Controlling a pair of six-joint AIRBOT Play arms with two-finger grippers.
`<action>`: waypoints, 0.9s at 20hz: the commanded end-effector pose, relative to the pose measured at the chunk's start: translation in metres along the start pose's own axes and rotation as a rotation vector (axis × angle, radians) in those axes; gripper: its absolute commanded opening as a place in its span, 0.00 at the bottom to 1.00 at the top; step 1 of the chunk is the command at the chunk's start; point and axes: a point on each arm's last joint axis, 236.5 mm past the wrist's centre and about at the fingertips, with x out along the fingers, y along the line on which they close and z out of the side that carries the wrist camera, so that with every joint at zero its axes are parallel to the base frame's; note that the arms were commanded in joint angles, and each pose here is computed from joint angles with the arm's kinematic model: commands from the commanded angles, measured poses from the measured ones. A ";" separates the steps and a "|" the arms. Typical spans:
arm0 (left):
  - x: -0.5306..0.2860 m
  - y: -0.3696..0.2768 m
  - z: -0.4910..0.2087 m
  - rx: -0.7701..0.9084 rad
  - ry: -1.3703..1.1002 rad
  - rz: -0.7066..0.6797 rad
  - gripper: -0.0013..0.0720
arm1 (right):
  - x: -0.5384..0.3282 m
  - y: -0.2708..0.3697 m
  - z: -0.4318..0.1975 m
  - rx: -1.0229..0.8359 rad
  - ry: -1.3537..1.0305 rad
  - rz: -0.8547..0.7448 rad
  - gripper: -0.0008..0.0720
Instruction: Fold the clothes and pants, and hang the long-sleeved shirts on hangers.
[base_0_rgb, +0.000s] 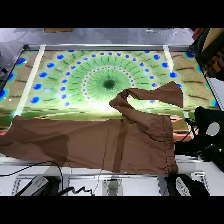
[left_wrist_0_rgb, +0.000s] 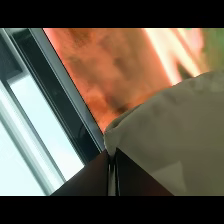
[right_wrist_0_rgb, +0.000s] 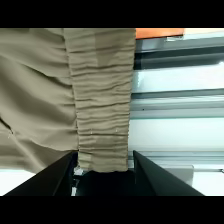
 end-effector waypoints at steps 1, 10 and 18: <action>0.000 -0.001 -0.002 0.006 0.010 0.000 0.05 | 0.000 0.002 -0.006 0.000 0.025 0.006 0.58; 0.000 -0.001 0.000 0.100 0.002 0.001 0.17 | -0.004 -0.007 0.043 0.008 -0.185 -0.030 0.58; -0.005 -0.027 0.012 0.140 -0.030 -0.042 0.81 | -0.012 -0.012 0.073 0.026 -0.315 -0.049 0.58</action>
